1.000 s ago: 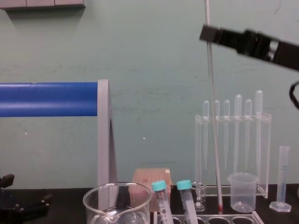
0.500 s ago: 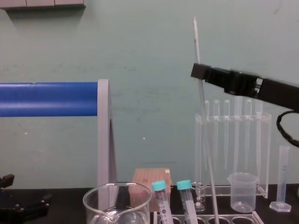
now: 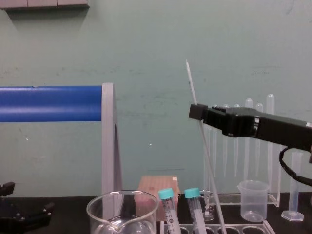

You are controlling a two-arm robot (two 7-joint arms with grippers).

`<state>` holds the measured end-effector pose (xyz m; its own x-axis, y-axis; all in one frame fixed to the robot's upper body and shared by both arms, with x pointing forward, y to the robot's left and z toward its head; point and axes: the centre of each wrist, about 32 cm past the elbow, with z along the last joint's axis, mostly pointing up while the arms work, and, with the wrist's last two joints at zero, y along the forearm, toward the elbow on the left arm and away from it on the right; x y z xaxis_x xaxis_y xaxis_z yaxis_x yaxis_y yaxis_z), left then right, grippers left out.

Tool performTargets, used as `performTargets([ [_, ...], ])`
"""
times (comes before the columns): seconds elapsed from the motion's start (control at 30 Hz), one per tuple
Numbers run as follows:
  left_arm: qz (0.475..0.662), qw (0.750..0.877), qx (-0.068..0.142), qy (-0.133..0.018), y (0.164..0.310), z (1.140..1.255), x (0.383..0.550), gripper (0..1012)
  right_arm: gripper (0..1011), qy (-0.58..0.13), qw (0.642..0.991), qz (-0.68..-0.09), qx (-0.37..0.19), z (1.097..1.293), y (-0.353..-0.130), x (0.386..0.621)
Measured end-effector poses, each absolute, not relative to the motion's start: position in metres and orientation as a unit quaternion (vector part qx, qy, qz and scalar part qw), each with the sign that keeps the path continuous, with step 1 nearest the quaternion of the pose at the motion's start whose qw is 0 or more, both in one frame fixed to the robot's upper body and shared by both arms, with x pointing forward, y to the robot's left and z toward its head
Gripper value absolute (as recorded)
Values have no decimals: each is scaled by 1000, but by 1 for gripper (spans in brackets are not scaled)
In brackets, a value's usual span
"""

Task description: Hold the thermometer with one hand and immerse one end into the beaker, then reinsert it into the test tube rack.

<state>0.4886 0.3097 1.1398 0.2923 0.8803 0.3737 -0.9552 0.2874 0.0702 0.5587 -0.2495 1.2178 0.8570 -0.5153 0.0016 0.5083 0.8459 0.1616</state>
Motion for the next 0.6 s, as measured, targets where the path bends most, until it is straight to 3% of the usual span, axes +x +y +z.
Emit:
performTargets([
  [0.6,580,791,141,-132,310,1140,489,1008,56,-27,962,-266,53,1209,-248,563],
])
